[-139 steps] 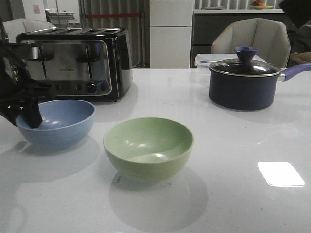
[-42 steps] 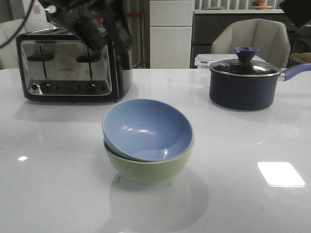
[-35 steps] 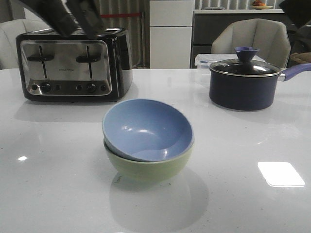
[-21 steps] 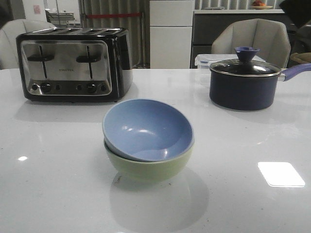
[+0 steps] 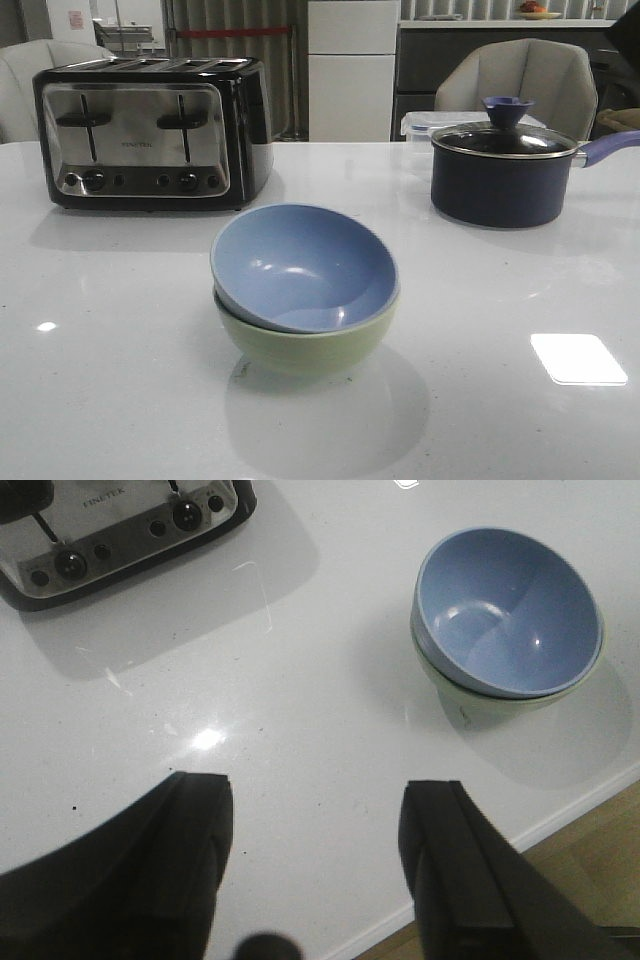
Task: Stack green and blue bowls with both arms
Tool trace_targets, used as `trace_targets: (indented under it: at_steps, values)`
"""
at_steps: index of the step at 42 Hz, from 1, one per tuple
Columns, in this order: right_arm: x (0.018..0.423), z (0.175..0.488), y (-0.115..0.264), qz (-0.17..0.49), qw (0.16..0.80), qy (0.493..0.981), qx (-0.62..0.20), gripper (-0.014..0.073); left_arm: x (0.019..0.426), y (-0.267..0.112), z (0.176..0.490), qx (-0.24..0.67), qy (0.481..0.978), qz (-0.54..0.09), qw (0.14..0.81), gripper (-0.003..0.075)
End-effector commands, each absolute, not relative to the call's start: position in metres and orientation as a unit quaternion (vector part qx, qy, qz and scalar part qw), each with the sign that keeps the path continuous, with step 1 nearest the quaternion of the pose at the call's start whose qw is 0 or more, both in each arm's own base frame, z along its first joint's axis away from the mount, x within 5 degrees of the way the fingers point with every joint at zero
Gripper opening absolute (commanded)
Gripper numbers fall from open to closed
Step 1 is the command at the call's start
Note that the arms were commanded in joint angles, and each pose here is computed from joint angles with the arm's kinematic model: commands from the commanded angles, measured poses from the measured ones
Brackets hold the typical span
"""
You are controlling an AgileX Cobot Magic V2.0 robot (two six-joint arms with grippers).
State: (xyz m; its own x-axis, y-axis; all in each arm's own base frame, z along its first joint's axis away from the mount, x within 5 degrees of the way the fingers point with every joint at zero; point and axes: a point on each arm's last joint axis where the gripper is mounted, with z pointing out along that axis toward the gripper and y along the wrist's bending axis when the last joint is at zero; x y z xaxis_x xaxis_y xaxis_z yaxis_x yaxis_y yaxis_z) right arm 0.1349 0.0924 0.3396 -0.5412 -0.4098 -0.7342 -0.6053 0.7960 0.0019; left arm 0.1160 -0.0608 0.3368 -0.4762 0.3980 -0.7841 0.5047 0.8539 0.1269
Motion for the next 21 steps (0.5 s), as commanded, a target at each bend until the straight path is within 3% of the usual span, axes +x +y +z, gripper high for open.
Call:
trace_targets:
  at_steps: [1, 5, 14, 21]
  values:
    - [0.1386, 0.3505, 0.0926, 0.134, 0.423, 0.851, -0.282, 0.0497, 0.1186, -0.0638, 0.3519, 0.256, 0.831, -0.076, 0.488, 0.0431]
    - [0.1383, 0.3497, 0.0925, 0.134, 0.420, 0.852, -0.282, 0.0424, 0.1186, -0.0638, 0.3519, 0.256, 0.831, -0.076, 0.488, 0.0382]
    - [0.1380, 0.3493, 0.0923, 0.133, 0.417, 0.853, -0.283, 0.0154, 0.1187, -0.0638, 0.3520, 0.256, 0.831, -0.076, 0.488, 0.0233]
    - [0.1380, 0.3493, 0.0923, 0.133, 0.417, 0.854, -0.283, 0.0057, 0.1188, -0.0639, 0.3522, 0.256, 0.830, -0.077, 0.489, 0.0145]
